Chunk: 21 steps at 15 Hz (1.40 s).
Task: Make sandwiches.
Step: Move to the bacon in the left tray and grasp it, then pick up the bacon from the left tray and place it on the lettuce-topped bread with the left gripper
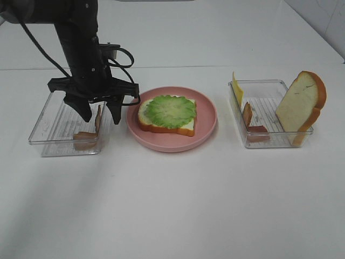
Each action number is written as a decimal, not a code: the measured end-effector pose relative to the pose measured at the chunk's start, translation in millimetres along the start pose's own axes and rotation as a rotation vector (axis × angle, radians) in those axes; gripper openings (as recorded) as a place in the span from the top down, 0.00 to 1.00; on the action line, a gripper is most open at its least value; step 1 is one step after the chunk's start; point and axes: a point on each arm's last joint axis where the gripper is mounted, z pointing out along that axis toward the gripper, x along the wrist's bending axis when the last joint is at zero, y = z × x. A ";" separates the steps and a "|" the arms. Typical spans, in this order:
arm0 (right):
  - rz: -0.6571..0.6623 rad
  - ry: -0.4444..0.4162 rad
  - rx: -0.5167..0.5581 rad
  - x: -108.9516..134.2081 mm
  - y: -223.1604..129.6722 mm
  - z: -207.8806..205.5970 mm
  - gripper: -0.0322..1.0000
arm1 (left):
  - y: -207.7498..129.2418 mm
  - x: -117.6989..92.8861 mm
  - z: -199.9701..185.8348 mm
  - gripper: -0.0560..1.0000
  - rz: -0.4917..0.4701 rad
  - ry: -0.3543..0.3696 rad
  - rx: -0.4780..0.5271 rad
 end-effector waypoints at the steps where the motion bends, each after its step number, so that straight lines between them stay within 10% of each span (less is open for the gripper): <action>1: 0.000 0.000 0.000 0.0 0.0 0.0 0.04 | 0.0 0.0 0.0 0.44 0.000 0.000 0.000; 7: 0.000 0.000 0.000 0.0 0.0 0.0 0.04 | 0.0 0.0 0.0 0.95 0.000 0.000 0.000; 15: 0.000 0.000 0.000 0.0 0.0 0.0 0.04 | -0.5 -2.5 -30.8 0.95 -0.004 -0.035 -0.060; 21: 0.000 0.000 0.000 0.0 0.0 0.0 0.04 | 2.7 -39.3 -104.6 0.95 0.154 -0.274 -0.226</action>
